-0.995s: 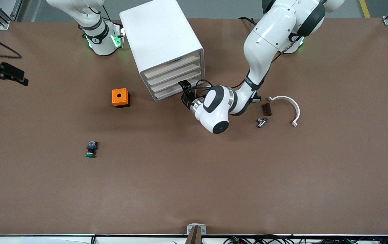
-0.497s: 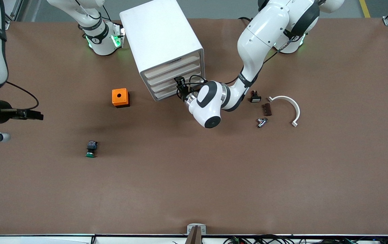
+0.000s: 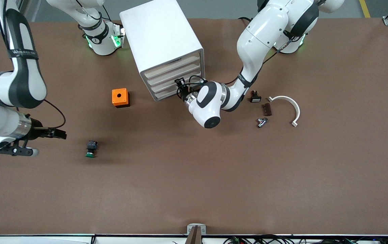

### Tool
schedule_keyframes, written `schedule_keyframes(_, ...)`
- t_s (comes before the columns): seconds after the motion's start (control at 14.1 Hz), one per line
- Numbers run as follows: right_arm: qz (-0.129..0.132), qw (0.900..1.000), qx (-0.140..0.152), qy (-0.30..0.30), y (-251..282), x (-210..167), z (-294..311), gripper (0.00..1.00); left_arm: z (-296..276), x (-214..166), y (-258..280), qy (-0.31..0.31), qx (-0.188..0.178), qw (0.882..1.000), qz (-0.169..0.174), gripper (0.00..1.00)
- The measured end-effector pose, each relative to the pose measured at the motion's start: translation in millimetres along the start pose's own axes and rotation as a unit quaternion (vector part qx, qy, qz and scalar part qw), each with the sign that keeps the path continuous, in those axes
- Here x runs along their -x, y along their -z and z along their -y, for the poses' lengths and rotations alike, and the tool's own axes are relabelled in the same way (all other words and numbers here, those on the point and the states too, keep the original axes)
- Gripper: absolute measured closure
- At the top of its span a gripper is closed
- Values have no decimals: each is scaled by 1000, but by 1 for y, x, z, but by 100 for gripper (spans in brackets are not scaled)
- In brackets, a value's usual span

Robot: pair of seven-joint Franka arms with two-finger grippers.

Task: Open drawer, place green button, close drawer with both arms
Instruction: 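Pull the drawer open with the left gripper while the right gripper grasps the button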

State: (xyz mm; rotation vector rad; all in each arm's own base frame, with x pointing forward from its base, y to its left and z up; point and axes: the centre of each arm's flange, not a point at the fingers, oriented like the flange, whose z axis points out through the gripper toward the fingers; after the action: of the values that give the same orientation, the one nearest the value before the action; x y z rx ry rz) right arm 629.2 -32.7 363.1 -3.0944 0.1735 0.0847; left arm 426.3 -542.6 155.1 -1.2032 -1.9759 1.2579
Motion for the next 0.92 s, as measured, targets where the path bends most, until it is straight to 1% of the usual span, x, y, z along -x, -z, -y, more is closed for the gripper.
schedule_keyframes(0.14, -21, 1000, -3, -3, -37, 5, 4, 0, -8, -2, 21, 3, 6, 1000, 14, 86)
schedule_keyframes(0.36, -45, 999, 0, -6, -93, 5, 15, 0, -29, -12, 78, -6, 13, 999, 49, 86)
schedule_keyframes(0.5, -55, 998, 3, -10, -125, 3, 26, 0, -40, -20, 107, -18, 18, 997, 71, 86)
schedule_keyframes(0.64, -58, 998, 6, -11, -151, 2, 34, 0, -46, -23, 122, -40, 23, 996, 82, 86)
schedule_keyframes(0.78, -63, 998, 7, -16, -168, 2, 36, 0, -50, -26, 130, -66, 29, 993, 89, 83)
schedule_keyframes(0.85, -64, 998, 8, -17, -175, 3, 38, 0, -52, -28, 136, -75, 33, 992, 92, 78)
schedule_keyframes(0.92, -61, 998, 9, -18, -182, 5, 39, 0, -56, -30, 142, -82, 37, 991, 95, 69)
